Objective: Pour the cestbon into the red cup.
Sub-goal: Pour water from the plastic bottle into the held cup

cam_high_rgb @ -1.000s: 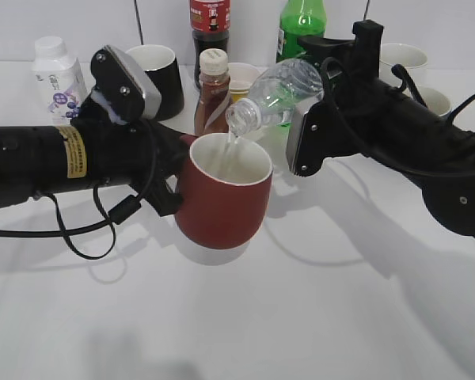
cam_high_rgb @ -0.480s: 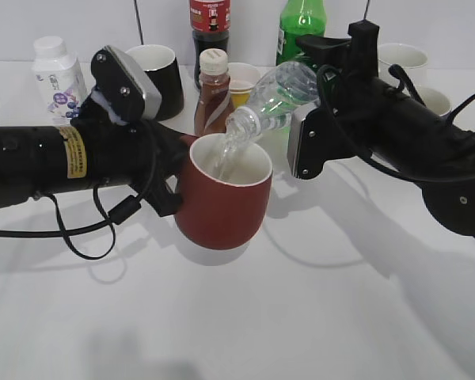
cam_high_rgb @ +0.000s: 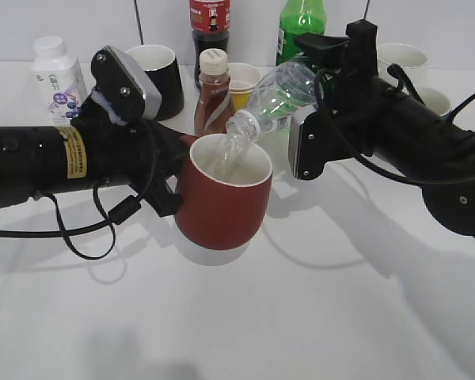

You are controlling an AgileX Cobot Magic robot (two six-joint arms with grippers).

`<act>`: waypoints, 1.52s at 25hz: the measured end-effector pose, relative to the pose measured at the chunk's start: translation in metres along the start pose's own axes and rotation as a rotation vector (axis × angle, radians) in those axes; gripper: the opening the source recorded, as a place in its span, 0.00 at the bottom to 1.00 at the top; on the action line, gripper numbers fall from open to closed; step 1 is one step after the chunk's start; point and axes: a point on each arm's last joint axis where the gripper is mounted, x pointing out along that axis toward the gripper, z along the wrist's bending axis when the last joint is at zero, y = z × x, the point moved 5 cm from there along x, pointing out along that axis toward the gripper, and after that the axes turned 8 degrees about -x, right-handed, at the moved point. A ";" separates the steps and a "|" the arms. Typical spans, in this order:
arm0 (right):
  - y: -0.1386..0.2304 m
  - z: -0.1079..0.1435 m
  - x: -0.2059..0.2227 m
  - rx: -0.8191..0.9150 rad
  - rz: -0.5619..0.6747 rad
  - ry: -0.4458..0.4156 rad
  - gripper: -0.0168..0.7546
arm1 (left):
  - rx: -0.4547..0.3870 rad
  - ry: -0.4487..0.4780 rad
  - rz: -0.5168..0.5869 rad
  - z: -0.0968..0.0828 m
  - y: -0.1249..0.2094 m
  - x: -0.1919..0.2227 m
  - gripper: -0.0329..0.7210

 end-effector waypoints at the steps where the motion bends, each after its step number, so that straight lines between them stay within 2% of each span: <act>1: 0.000 0.000 0.000 -0.003 0.000 0.002 0.63 | 0.000 0.000 0.000 0.000 0.000 0.000 0.10; 38: 0.000 -0.003 0.000 -0.041 0.003 0.018 0.63 | 0.002 0.000 0.000 0.000 0.000 0.000 0.10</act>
